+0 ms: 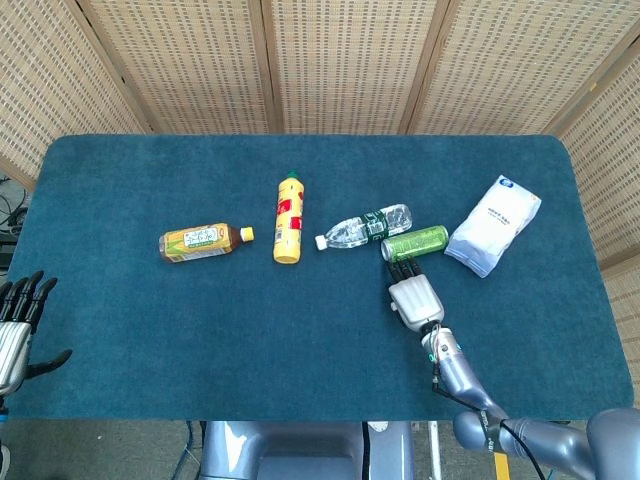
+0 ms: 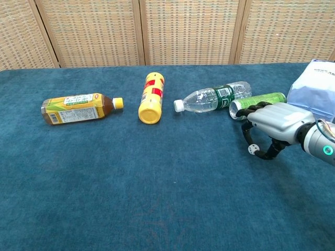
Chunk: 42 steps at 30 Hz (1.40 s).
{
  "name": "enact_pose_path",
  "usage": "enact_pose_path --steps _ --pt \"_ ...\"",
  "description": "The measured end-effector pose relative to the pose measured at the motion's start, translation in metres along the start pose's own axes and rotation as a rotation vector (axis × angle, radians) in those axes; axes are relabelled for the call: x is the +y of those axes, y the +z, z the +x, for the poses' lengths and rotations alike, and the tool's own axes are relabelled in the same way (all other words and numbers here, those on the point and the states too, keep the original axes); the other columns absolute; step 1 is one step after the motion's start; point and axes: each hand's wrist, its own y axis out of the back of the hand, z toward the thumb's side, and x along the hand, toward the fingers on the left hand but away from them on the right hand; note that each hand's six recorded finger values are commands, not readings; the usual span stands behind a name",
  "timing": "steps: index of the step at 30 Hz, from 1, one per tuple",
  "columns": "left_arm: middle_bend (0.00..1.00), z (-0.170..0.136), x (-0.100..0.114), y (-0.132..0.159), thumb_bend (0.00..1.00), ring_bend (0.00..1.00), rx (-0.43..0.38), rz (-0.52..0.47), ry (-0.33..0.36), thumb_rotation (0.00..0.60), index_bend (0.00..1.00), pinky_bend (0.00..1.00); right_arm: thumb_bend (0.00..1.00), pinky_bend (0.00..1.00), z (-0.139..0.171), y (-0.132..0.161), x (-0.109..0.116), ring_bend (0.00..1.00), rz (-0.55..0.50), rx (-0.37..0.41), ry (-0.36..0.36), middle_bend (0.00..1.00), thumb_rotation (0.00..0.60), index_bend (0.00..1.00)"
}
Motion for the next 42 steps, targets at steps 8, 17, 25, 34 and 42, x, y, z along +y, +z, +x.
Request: enact_pose_path --steps 8,17,25,34,42 --pt "0.0 0.0 0.0 0.0 0.13 0.0 0.0 0.0 -0.002 0.6 0.0 0.0 0.41 0.02 0.001 0.001 0.004 0.0 0.022 0.004 -0.018 0.09 0.6 0.51" --pt "0.0 0.0 0.0 0.0 0.13 0.0 0.001 -0.002 0.001 0.6 0.0 0.0 0.41 0.03 0.009 0.002 0.043 0.0 0.066 0.003 -0.114 0.09 0.6 0.51" --pt "0.0 0.0 0.001 -0.001 0.13 0.0 0.002 -0.003 0.003 0.6 0.0 0.0 0.41 0.04 0.02 -0.011 0.092 0.0 0.102 -0.033 -0.196 0.09 0.6 0.51" --pt "0.0 0.0 0.0 0.0 0.13 0.0 0.0 0.001 0.002 0.6 0.0 0.0 0.41 0.05 0.037 -0.028 0.14 0.0 0.126 -0.081 -0.276 0.09 0.6 0.51" --pt "0.0 -0.001 0.001 0.0 0.13 0.0 0.001 0.001 0.004 0.6 0.0 0.0 0.4 0.05 0.044 -0.031 0.149 0.0 0.119 -0.09 -0.283 0.09 0.6 0.51"
